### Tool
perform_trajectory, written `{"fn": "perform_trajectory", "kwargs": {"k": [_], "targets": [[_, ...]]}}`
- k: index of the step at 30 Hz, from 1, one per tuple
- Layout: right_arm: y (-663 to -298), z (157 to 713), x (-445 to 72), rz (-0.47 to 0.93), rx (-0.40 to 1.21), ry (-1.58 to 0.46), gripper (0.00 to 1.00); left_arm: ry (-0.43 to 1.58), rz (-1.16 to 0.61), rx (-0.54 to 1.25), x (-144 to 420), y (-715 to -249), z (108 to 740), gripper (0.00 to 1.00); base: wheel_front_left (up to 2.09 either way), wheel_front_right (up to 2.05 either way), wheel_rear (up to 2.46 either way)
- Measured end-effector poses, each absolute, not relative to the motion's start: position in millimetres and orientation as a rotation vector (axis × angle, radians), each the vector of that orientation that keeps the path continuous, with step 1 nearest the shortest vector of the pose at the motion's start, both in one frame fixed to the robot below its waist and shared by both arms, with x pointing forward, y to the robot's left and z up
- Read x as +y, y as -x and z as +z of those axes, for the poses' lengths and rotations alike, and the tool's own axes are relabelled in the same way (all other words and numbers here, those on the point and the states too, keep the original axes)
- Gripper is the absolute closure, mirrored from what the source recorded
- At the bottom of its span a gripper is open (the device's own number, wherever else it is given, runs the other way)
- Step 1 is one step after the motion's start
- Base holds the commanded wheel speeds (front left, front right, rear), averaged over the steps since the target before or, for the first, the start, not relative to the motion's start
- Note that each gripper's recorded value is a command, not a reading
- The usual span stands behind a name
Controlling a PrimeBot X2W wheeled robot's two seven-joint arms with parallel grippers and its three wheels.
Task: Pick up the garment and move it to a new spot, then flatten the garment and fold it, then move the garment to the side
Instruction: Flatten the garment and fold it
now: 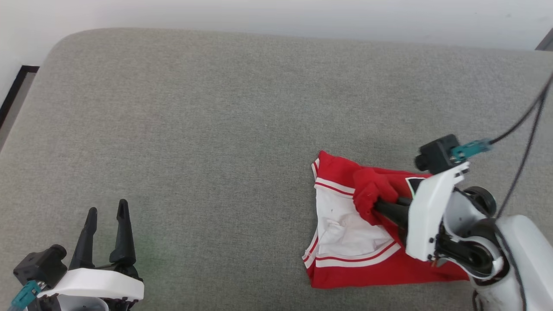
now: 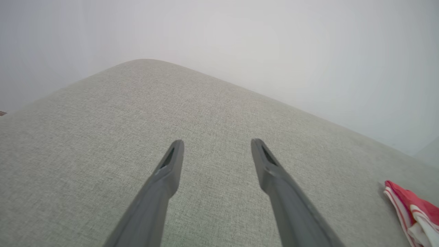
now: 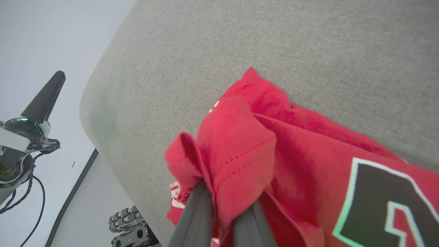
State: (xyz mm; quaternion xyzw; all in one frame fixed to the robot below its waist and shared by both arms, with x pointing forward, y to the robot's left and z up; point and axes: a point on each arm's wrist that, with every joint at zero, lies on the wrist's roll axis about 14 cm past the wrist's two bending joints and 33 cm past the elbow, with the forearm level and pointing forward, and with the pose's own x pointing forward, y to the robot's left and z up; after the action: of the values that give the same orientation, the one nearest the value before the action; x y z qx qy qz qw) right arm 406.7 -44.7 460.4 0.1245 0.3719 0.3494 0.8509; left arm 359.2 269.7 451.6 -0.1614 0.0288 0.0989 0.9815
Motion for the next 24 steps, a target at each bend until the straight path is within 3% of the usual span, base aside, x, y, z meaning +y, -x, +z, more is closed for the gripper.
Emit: {"fn": "perform_trajectory", "kwargs": {"k": [1, 2, 11, 24], "targets": [[-406, 459, -41, 0.742, 0.782, -0.248, 0.32, 0.325, 0.2, 0.055, 270, -358, 452, 0.0, 0.0, 0.0, 0.0], [-407, 460, -38, 0.75, 0.777, -0.244, 0.0, 0.325, 0.202, 0.054, 271, -358, 453, 0.0, 0.0, 0.0, 0.0], [-410, 485, -45, 0.754, 0.684, -0.27, 0.0, 0.332, 0.197, 0.04, 270, -357, 457, 0.0, 0.0, 0.0, 0.0], [-422, 535, -147, 0.457, 0.315, -0.246, 0.0, 0.312, 0.137, 0.029, 259, -371, 463, 0.0, 0.0, 0.0, 0.0]]}}
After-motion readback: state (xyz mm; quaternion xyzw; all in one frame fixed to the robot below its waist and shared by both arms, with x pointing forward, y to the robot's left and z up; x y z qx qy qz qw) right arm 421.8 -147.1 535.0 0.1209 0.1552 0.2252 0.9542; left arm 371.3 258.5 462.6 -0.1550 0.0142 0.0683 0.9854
